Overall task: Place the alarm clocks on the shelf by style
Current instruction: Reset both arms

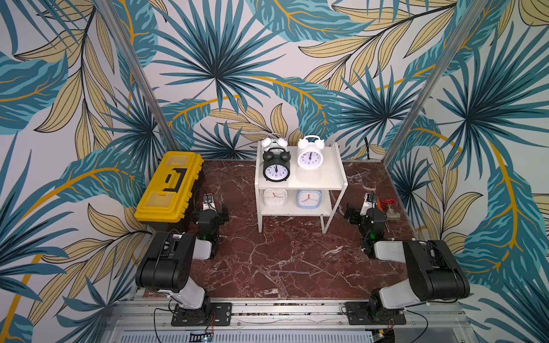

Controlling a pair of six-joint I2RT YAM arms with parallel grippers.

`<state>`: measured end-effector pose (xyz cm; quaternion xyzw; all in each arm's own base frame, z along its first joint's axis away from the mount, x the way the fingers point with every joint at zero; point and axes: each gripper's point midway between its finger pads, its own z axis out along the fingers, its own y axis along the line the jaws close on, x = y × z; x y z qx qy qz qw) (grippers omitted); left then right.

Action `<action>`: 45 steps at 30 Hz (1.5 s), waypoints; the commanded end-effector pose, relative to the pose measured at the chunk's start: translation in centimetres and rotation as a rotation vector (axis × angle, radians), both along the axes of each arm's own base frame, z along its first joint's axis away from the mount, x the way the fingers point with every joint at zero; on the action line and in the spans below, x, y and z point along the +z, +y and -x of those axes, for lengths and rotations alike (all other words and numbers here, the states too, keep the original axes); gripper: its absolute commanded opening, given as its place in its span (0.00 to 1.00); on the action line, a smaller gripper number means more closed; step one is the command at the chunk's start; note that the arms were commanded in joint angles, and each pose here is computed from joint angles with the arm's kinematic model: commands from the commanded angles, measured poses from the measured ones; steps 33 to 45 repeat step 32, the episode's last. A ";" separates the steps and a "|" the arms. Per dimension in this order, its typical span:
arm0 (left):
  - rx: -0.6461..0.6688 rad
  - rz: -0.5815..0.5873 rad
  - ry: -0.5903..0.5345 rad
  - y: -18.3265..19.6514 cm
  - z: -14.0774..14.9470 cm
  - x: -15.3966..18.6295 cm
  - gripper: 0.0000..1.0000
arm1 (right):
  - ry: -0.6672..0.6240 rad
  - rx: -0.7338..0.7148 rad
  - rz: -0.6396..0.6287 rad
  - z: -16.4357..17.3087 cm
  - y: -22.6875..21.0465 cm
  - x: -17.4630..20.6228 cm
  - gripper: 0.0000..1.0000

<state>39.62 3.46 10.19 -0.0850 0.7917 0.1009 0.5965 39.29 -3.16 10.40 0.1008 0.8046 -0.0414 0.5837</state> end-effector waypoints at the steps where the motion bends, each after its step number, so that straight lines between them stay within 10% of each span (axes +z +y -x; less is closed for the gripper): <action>1: -0.004 0.022 -0.083 0.4 -0.1 1.8 1.00 | -0.019 0.015 0.012 -0.3 0.2 0.7 0.99; 45: -0.009 0.017 -0.090 0.3 -0.1 1.9 1.00 | -0.004 0.033 0.032 -0.5 0.9 0.6 0.99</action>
